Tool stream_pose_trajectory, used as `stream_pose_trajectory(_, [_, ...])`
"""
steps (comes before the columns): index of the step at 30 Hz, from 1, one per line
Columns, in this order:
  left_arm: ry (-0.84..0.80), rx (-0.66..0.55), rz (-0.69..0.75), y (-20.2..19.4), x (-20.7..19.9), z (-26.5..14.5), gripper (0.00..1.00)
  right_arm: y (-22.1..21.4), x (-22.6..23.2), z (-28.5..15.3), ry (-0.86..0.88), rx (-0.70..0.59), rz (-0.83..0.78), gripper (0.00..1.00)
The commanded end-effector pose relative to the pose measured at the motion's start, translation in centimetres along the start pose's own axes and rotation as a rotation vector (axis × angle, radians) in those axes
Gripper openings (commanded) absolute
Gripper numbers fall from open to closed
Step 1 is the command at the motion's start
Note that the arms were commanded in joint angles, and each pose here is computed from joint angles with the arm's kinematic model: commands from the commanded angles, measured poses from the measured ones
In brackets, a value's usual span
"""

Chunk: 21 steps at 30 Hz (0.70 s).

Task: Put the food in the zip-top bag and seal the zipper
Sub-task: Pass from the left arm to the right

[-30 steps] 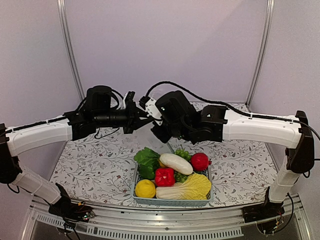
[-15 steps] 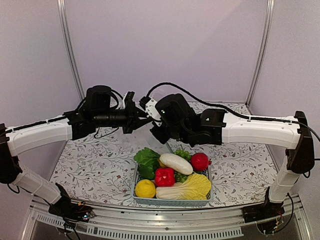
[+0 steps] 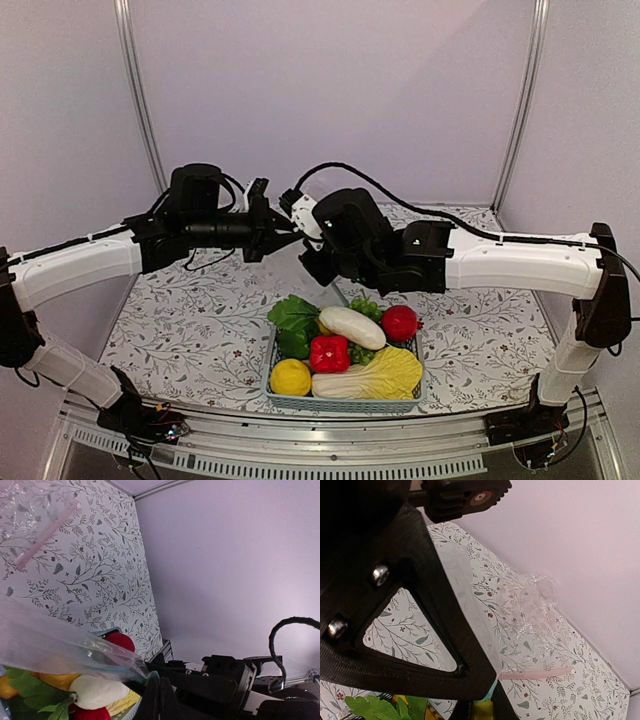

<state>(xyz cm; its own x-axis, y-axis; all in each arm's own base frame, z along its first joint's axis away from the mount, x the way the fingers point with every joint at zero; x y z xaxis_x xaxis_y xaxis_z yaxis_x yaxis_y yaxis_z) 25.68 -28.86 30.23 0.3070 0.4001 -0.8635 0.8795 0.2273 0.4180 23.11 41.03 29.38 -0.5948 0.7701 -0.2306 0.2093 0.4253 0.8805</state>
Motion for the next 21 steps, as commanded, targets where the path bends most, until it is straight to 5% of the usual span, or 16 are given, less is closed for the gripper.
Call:
stream_pose_trajectory(1, [-0.002,-0.1,0.052,2.7,-1.3,-1.8,0.0,-2.3,-1.2,-0.4,-0.079,0.087,-0.057,0.06])
stream_pose_trajectory(4, [-0.018,-0.079,0.08,2.7,-1.6,-1.6,0.0,-1.4,-1.1,-0.9,-0.045,0.06,-0.012,0.06])
stream_pose_trajectory(10, [0.029,-0.047,0.173,2.5,-1.5,-2.4,0.45,0.7,-1.4,-2.2,0.055,-0.01,0.119,0.06])
stream_pose_trajectory(15, [0.15,-0.098,0.28,2.9,-0.7,-5.5,0.65,0.9,-2.6,-2.5,0.191,-0.029,0.274,0.06])
stream_pose_trajectory(21, [0.171,-0.086,0.661,1.9,-2.0,-8.7,0.77,1.4,-3.8,-3.7,0.454,-0.05,0.42,0.07])
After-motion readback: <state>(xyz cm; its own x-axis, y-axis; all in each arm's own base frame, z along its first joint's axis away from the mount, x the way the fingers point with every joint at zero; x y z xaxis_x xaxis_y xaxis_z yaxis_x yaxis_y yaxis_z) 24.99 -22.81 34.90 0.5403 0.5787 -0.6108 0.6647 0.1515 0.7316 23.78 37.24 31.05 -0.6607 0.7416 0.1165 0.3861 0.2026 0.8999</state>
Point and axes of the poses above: each gripper's point midway between its finger pads, its own z axis out along the fingers, its own x axis along the line the jaws close on, y = z × x, the point moved 6 cm from there along -z, back along the fingers, and after that the axes turned 7 degrees about z, right-handed, at the moved point
